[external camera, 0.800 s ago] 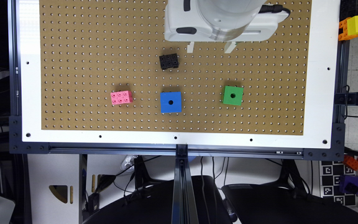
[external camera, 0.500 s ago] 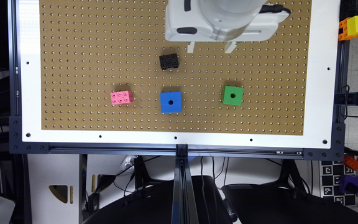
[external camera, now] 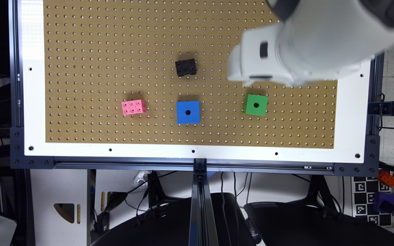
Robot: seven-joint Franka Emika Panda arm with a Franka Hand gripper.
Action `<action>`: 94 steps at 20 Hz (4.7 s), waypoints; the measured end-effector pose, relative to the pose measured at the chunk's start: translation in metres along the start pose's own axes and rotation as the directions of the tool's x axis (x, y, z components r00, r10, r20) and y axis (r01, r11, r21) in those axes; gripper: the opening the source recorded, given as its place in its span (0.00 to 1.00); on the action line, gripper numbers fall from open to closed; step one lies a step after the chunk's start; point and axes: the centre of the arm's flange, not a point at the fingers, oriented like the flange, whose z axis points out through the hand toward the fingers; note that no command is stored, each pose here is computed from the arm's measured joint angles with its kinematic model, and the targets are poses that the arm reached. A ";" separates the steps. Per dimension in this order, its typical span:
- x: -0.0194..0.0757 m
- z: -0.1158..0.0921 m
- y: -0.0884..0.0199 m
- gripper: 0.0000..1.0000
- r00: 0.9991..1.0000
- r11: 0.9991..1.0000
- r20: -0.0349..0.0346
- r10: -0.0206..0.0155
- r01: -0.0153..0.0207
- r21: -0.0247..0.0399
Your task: Pick up green block.
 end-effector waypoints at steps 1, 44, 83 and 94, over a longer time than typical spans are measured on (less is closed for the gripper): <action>0.0031 0.002 -0.005 1.00 1.000 1.000 0.004 0.001 -0.001 0.001; 0.0136 0.110 -0.020 1.00 0.999 1.000 0.041 0.001 -0.001 0.004; 0.0210 0.165 -0.021 0.00 0.999 1.000 0.040 0.008 -0.007 -0.007; 0.0214 0.166 -0.020 0.00 0.999 1.000 0.040 0.008 -0.008 -0.010</action>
